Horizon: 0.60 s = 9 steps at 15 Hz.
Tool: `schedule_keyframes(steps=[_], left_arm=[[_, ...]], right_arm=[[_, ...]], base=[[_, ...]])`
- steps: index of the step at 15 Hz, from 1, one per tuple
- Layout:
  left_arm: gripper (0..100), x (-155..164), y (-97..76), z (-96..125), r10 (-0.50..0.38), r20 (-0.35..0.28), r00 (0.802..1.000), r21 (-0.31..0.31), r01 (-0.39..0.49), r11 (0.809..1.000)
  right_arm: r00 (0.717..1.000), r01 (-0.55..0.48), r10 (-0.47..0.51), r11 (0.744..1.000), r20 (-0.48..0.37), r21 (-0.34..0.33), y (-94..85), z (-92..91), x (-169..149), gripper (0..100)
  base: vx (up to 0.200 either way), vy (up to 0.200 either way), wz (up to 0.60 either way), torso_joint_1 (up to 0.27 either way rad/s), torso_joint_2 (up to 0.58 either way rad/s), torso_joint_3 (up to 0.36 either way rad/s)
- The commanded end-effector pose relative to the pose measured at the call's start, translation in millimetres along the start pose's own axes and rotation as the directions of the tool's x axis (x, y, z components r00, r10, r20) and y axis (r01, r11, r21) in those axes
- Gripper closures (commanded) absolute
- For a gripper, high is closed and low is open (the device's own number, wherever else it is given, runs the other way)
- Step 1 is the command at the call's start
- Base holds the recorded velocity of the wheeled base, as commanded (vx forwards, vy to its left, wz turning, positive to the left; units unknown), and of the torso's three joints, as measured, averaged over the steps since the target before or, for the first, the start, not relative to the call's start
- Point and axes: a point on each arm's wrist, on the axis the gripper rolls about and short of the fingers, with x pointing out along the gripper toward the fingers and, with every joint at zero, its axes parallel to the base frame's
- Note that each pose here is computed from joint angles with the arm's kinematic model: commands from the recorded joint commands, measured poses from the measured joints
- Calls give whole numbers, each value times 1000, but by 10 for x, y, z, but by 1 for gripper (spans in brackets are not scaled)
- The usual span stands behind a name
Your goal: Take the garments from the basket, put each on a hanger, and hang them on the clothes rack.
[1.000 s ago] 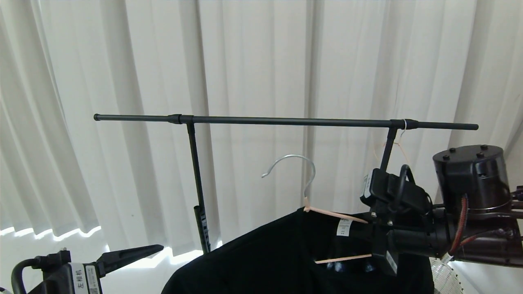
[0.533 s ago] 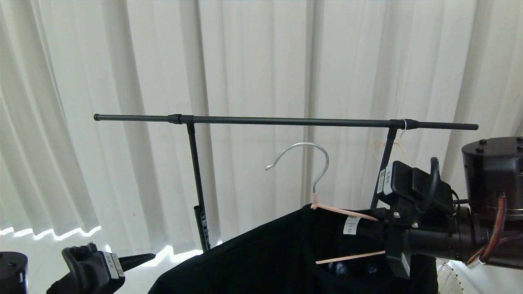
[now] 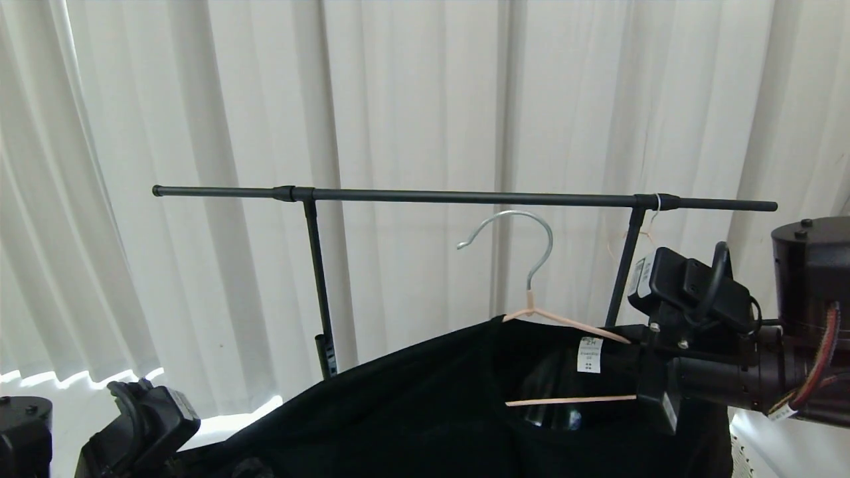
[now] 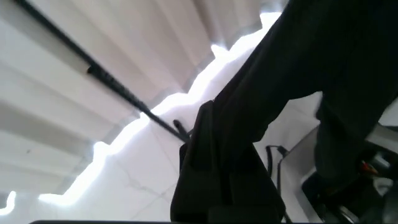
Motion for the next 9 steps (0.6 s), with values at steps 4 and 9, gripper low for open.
schedule_keyframes(steps=[4,9], left_arm=[[100,-64,179,-126,171,-87,981,-86,-178,980],[0,-100,199,35,183,-3,983,-45,-183,982]], right_arm=[[997,76,-75,997,-23,31,-160,-56,-102,100],[992,122,-120,992,-46,30,-170,-64,-99,100]], base=[[0,0,0,0,0,0],[0,0,0,0,0,0]])
